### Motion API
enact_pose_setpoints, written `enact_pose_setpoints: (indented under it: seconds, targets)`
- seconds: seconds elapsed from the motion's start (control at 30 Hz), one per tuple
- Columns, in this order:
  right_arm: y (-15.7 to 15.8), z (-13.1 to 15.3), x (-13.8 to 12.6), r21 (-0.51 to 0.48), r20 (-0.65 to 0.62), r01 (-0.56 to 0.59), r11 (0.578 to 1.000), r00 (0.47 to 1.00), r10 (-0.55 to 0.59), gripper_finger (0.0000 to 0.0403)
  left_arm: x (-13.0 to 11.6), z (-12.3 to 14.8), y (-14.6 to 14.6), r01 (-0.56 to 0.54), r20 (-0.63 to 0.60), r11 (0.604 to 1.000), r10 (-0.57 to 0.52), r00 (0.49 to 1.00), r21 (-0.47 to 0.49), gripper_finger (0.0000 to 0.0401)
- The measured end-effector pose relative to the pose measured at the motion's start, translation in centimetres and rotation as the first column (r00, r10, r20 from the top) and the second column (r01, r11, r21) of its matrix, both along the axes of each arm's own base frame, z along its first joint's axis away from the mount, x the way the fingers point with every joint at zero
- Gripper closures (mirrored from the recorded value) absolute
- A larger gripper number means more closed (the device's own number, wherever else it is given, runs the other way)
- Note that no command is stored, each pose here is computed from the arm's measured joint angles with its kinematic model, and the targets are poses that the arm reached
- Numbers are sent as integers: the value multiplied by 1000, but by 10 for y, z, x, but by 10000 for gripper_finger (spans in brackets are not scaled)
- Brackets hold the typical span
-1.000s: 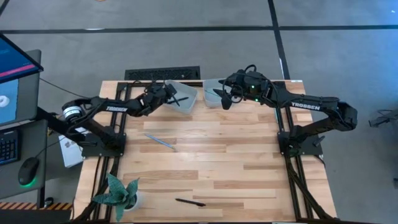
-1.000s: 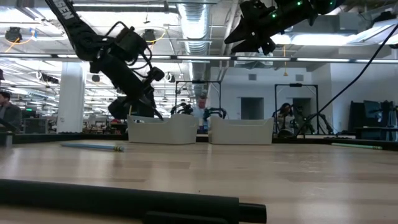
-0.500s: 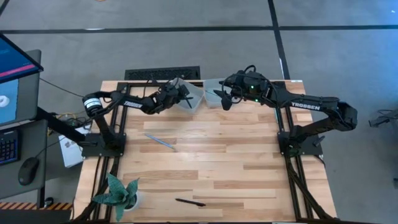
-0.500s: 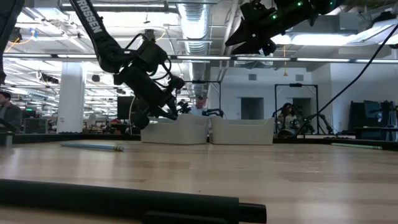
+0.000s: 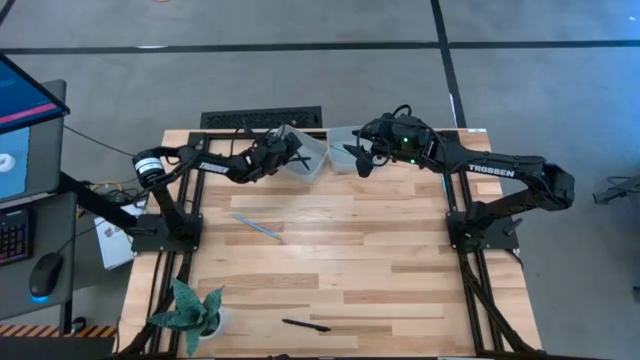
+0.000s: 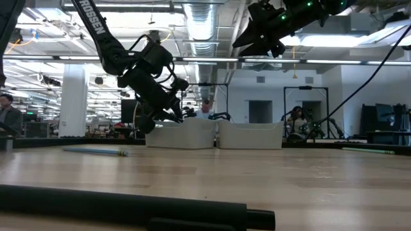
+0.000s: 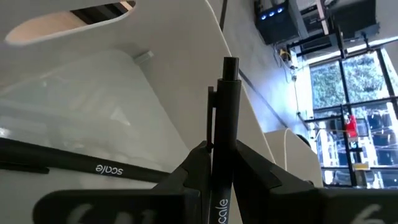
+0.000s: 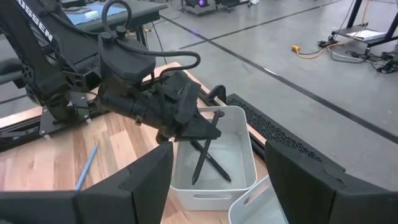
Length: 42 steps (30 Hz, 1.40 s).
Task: Sort pens & pencils
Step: Put the top black pen into the left gray bin, then put the light blue pencil into the right gray bin
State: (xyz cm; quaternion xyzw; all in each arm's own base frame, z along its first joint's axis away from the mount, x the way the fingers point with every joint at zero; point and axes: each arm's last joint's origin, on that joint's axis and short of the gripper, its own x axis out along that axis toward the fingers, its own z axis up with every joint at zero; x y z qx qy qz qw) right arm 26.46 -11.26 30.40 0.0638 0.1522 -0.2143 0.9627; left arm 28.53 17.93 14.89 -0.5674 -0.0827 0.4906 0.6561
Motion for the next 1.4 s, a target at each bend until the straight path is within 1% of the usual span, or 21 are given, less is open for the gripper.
enact_pose_setpoints:
  seconds: [0.17,0.27,0.4,0.5,0.67,0.77,0.9,1.0,1.1,1.17,1.2,1.27,1.3,1.33,1.4]
  targets:
    - [0,0,0,0,0,0,1000,1000,0,126,1,3,1,1,24,1000,-1,1000,21,360]
    - [0,0,0,0,0,0,1000,1000,0,126,2,6,2,7,24,998,-8,1000,70,358]
    - [0,0,0,0,0,0,1000,1000,0,126,3,10,3,-5,38,994,1,999,109,338]
    - [0,0,0,0,0,0,1000,1000,0,126,3,9,3,-19,56,996,15,998,86,320]
    - [0,0,0,0,0,0,1000,1000,0,126,1,4,2,-41,46,999,39,998,25,299]
    - [0,0,0,0,0,0,1000,1000,0,126,1,4,1,-47,57,999,46,997,16,293]
    - [0,0,0,0,0,0,1000,1000,0,126,2,7,2,-49,88,998,46,995,31,292]
    - [0,0,0,0,0,0,1000,1000,0,126,4,12,4,-45,128,996,35,991,73,291]
    - [0,0,0,1,0,0,1000,1000,0,126,7,22,5,-11,151,983,-17,988,183,291]
    - [0,0,0,1,0,0,1000,1000,0,126,9,33,6,26,189,960,-81,979,279,291]
    - [0,0,0,0,0,0,1000,1000,0,126,10,39,6,44,204,940,-119,972,337,291]
    - [0,0,0,0,1,0,1000,1000,0,126,11,53,5,75,216,880,-197,956,469,291]
    - [0,0,0,1,1,0,1000,1000,0,126,10,60,5,91,214,837,-241,947,540,291]
    - [0,0,0,1,1,0,1000,1000,0,126,10,67,5,104,210,786,-287,935,610,291]
    - [0,0,0,0,2,0,1000,1000,0,126,7,80,2,121,189,664,-375,908,738,291]
